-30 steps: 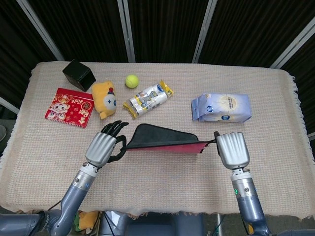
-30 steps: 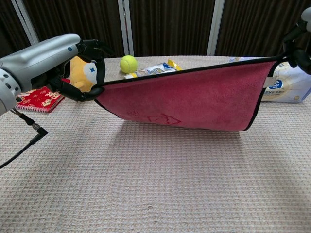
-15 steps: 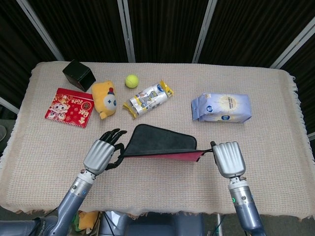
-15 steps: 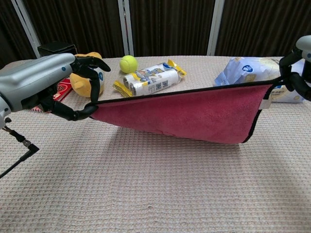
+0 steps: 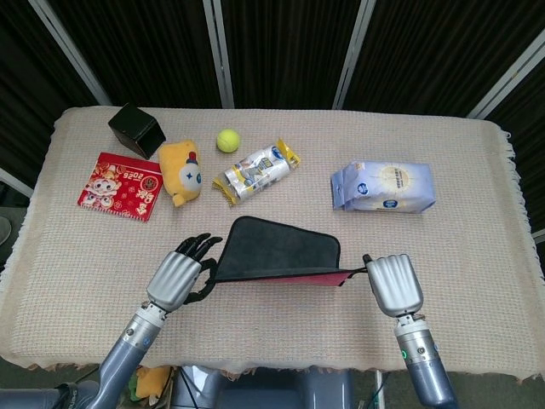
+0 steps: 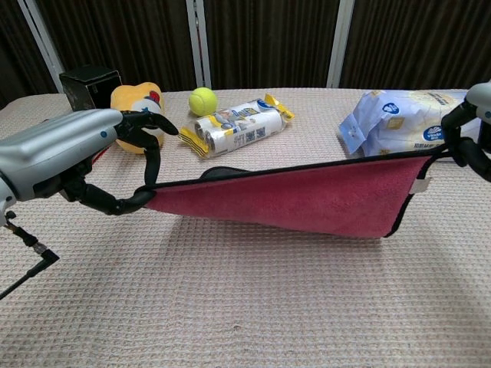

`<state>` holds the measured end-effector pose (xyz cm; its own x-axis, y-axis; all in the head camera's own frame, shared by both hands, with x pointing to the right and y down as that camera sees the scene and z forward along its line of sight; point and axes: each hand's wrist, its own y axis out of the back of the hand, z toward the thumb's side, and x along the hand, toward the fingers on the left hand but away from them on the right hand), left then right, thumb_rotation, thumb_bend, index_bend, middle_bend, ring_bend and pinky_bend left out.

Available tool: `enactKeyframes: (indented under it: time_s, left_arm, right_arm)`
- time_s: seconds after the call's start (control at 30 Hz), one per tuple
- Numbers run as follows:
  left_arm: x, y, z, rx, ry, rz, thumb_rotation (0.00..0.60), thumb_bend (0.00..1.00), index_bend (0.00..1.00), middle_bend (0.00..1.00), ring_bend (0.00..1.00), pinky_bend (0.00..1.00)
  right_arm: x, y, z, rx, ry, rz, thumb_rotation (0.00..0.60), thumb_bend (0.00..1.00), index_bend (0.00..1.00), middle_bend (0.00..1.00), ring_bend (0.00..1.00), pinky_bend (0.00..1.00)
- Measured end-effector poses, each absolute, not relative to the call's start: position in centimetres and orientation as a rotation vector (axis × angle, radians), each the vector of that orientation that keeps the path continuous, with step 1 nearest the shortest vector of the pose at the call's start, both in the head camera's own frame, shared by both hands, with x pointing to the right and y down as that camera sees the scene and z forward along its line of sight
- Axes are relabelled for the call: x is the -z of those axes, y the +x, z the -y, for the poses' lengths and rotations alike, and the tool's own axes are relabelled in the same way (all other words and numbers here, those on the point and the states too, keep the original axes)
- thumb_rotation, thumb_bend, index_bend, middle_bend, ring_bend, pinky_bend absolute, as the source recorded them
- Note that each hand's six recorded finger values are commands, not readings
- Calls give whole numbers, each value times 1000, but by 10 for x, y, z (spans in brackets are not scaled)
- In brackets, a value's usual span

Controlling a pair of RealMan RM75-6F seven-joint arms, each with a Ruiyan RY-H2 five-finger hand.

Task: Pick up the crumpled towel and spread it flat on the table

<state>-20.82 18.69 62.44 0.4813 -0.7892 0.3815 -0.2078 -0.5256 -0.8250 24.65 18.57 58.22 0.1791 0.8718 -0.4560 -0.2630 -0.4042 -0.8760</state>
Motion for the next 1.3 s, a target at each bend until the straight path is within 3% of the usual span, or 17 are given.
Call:
enactKeyframes:
  time_s: [0.23,0.53,0.77,1.0,1.2,1.3]
  left_arm:
    - [-631,-207,-198,1033,-2032,-768,600,423,598,129,95,190]
    - [-639,-213,-206,1059,-2045,-713,600,417,547,117,95,190]
    - [-645,-216,-214,1081,-2067,-662,600,413,530,116,95,190]
    - [-648,-218,-221,1093,-2076,-622,600,401,501,110,95,190]
    - [-648,-218,-223,1103,-2091,-597,600,382,485,107,95,189]
    - [-648,-218,-224,1103,-2091,-591,600,347,470,106,95,188]
  right_arm:
    - [-589,242,-193,-1447,-1467,569,600,619,869,981,1000,897]
    - [-598,245,-200,-1498,-1460,515,600,619,719,981,999,897]
    - [-603,251,-208,-1581,-1449,442,600,619,673,981,991,897]
    - [-603,251,-211,-1617,-1450,411,600,624,494,981,976,878]
    - [-605,258,-216,-1681,-1438,355,600,561,334,974,947,850]
    - [-608,262,-219,-1719,-1427,320,600,521,135,954,933,833]
